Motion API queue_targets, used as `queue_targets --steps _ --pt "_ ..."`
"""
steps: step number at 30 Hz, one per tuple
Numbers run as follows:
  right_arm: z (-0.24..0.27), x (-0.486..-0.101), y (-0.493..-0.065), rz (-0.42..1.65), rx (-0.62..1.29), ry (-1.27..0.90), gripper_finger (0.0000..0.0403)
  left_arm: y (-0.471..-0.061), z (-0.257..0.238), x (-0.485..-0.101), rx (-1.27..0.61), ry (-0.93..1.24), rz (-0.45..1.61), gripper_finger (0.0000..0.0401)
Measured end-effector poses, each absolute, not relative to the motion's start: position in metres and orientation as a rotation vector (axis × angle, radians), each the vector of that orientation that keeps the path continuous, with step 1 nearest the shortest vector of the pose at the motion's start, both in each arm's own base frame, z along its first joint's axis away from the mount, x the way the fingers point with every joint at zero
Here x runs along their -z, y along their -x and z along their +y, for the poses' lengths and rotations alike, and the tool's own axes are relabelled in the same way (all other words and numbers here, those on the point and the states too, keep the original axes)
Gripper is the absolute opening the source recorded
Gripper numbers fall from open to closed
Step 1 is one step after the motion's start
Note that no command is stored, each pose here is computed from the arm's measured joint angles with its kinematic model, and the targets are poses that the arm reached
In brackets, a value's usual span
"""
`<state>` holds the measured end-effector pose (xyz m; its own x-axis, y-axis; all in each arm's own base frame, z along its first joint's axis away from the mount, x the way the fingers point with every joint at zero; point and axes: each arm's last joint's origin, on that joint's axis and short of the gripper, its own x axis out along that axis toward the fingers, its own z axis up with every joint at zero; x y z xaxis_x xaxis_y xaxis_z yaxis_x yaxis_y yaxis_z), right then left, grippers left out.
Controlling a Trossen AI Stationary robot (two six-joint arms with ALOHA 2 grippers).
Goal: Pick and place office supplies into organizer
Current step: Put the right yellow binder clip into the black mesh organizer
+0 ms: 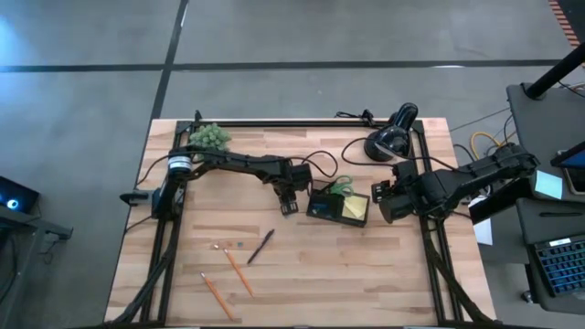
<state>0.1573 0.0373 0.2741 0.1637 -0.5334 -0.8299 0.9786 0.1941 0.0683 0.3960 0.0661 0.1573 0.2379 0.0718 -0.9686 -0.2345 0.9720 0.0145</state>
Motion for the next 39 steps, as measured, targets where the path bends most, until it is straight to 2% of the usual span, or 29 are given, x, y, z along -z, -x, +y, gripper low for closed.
queue_targets --steps 6,20,32,39 --pt "0.037 -0.274 -0.157 0.774 1.220 -0.715 0.0219 -0.396 0.065 -0.158 -0.214 0.145 1.320 0.0031" --pt "0.037 -0.274 -0.157 0.776 1.220 -0.709 0.0219 -0.391 0.054 -0.166 -0.211 0.150 1.386 0.0041" --pt "0.038 -0.274 -0.157 0.828 1.199 -0.703 0.0219 -0.417 0.010 -0.211 -0.182 0.180 1.226 0.0040" --pt "0.038 -0.274 -0.155 0.864 1.189 -0.695 0.0219 -0.435 -0.017 -0.247 -0.157 0.237 1.055 0.0040"
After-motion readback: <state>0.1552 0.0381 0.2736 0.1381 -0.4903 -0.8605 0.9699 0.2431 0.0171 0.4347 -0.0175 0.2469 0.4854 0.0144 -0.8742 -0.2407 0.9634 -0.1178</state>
